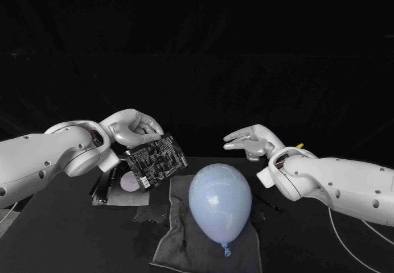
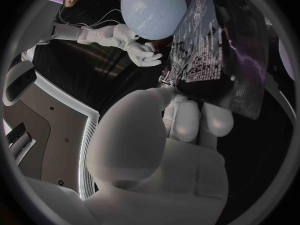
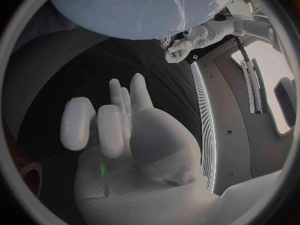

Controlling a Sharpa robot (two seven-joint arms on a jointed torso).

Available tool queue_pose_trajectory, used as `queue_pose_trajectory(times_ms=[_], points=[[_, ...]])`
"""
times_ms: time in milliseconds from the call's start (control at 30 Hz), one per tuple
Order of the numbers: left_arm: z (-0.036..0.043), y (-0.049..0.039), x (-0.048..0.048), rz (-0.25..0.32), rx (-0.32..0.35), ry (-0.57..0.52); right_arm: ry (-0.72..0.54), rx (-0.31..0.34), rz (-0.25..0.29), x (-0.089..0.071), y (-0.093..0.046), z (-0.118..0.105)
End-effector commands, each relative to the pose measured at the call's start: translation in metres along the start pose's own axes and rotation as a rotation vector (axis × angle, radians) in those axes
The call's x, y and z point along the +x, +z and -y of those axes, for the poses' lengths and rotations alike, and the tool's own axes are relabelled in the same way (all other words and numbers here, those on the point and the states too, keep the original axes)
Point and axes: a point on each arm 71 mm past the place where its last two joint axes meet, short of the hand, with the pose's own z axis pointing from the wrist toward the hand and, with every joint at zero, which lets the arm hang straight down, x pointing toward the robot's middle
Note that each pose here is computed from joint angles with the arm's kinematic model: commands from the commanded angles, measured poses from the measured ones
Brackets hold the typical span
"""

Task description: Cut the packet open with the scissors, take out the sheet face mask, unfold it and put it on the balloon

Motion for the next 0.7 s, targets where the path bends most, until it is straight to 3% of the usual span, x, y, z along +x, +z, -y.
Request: queue_pose_trajectory(times_ms=[33,200,467,700], points=[[0.0041,0.0058,-0.003,0.05,0.032,-0.006,-0.013,0.0,-0.027,0.005,0.005,-0.003],[0.0048,0.0142,-0.0031,0.069,0.039,0.011,-0.025,-0.003,-0.063,0.011,0.015,-0.01],[0.007,0.0289,-0.0023,0.096,0.055,0.034,-0.144,-0.045,-0.179,0.024,0.042,-0.033],[0.0123,0.0368,0.0012,0.108,0.078,0.045,-0.181,-0.061,-0.228,0.032,0.062,-0.048]])
